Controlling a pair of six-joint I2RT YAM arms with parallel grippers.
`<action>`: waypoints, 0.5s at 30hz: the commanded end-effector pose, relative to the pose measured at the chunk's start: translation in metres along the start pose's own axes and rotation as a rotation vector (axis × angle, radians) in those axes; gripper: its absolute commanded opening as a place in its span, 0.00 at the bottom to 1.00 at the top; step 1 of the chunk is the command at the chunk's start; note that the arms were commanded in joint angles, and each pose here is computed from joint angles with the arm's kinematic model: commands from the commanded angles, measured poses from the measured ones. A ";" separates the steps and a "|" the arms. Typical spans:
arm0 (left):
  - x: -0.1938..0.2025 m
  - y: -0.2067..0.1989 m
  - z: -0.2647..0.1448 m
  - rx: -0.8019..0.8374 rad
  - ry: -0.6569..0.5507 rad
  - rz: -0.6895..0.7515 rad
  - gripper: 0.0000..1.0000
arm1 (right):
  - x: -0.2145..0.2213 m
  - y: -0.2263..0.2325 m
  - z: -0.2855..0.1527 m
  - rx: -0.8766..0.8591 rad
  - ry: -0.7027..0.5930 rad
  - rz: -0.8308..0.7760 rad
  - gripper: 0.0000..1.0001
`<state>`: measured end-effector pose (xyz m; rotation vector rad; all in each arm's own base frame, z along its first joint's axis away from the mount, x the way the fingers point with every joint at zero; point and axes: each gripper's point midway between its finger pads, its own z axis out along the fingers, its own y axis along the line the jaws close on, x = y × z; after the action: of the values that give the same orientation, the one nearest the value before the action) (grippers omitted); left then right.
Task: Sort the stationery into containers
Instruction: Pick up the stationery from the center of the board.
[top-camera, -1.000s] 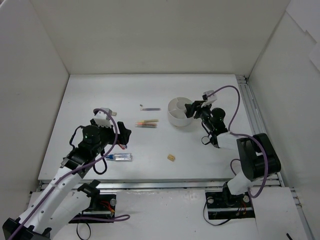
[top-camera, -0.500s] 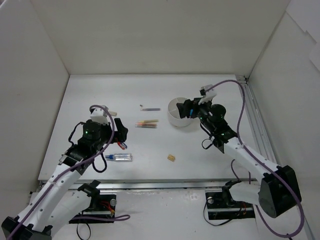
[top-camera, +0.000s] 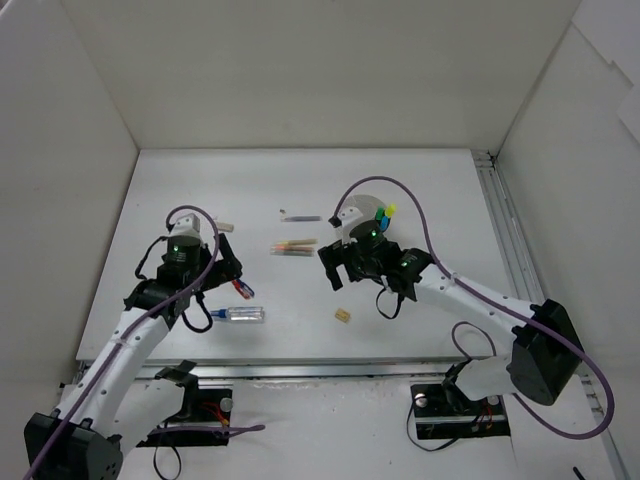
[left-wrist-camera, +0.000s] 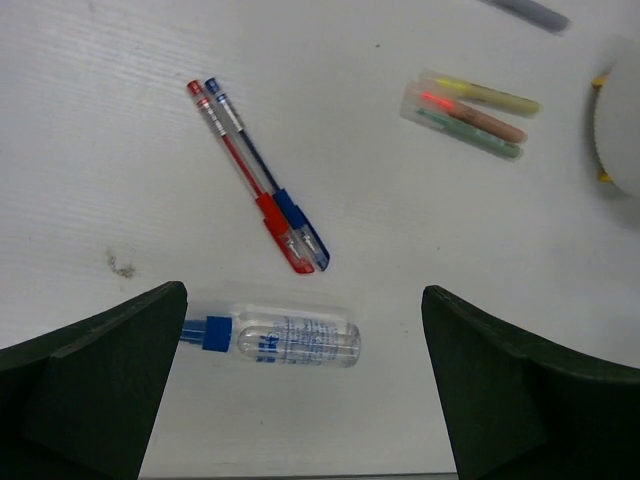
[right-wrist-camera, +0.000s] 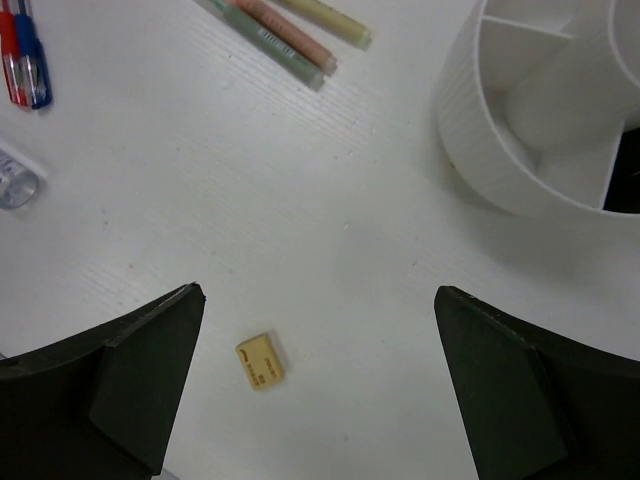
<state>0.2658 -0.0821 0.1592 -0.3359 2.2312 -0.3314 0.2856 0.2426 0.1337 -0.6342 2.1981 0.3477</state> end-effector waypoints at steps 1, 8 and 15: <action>0.008 0.012 0.003 -0.045 0.093 -0.128 1.00 | -0.012 0.010 -0.007 0.002 -0.032 -0.037 0.98; 0.061 0.064 0.001 -0.213 0.212 -0.386 0.99 | -0.025 0.127 -0.003 -0.464 -0.182 -0.349 0.98; 0.068 0.087 -0.024 -0.268 0.106 -0.500 0.99 | -0.023 0.219 0.029 -0.708 -0.176 -0.547 0.98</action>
<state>0.1961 -0.0269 0.0803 -0.9655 2.3571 -0.3009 0.2014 0.4010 0.1145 -1.3818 1.8443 0.7599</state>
